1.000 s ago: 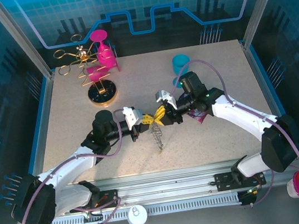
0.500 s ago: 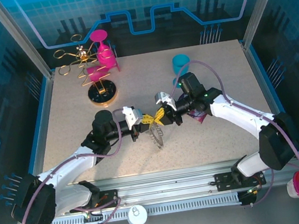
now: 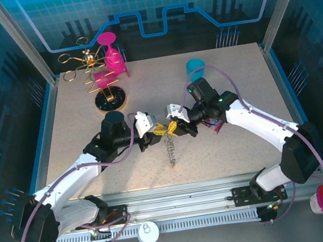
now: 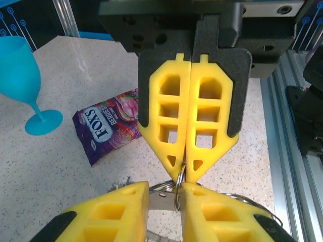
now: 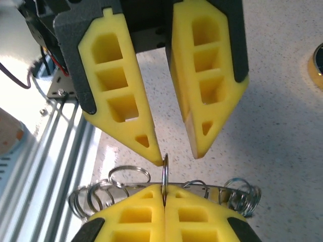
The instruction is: Put the keys on the keyring
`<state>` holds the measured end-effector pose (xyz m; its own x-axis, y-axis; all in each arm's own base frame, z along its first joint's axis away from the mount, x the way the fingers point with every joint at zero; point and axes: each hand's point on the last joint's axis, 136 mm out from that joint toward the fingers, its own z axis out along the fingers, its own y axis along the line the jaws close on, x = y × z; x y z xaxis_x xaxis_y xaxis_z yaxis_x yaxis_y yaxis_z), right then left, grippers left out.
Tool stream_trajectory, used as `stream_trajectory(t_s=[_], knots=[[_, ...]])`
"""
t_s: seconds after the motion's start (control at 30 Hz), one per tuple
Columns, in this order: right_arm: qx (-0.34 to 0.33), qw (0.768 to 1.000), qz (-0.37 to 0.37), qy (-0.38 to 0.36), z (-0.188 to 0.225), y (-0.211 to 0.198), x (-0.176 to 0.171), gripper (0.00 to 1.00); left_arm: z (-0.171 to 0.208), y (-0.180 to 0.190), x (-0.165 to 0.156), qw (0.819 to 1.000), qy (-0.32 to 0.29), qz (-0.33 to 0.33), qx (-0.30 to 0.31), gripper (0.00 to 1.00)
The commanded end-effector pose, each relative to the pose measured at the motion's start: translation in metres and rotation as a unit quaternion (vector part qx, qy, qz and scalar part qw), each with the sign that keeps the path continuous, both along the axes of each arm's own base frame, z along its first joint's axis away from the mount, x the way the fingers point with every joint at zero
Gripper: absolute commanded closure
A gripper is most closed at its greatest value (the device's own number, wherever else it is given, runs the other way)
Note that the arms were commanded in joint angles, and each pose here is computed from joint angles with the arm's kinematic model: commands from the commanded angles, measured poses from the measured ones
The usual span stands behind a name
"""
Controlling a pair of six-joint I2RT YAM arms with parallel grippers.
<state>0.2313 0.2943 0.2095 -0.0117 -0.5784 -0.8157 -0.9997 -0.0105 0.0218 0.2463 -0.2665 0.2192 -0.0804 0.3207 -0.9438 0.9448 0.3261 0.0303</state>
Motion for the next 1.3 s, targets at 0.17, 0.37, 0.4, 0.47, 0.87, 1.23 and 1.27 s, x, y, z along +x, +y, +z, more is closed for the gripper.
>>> stream_trajectory(t_s=[0.17, 0.37, 0.4, 0.47, 0.87, 1.23, 1.27], knots=[[-0.055, 0.997, 0.024, -0.052, 0.014, 0.003, -0.007, 1.00, 0.000, 0.002, -0.009, 0.999, 0.013, -0.016, 0.030, 0.75], [-0.067, 0.995, 0.040, -0.062, 0.010, 0.013, -0.013, 1.00, 0.003, -0.002, -0.007, 1.000, 0.020, -0.014, 0.003, 0.77], [-0.070, 0.995, 0.038, -0.062, 0.009, 0.013, -0.013, 1.00, 0.003, -0.003, -0.007, 1.000, 0.021, -0.015, -0.001, 0.77], [-0.078, 0.994, 0.036, -0.066, 0.006, 0.013, -0.012, 1.00, 0.007, -0.003, -0.008, 1.000, 0.019, -0.015, -0.008, 0.78], [0.051, 0.999, -0.008, -0.007, 0.041, 0.018, -0.007, 0.83, 0.024, -0.007, -0.013, 0.998, 0.001, -0.034, -0.046, 1.00], [0.168, 0.980, -0.069, 0.083, 0.049, -0.012, -0.003, 0.60, 0.044, 0.000, -0.014, 0.991, -0.031, 0.001, -0.126, 1.00], [0.174, 0.980, -0.067, 0.077, 0.050, -0.013, -0.004, 0.61, 0.043, 0.000, -0.013, 0.991, -0.033, 0.002, -0.131, 1.00]])
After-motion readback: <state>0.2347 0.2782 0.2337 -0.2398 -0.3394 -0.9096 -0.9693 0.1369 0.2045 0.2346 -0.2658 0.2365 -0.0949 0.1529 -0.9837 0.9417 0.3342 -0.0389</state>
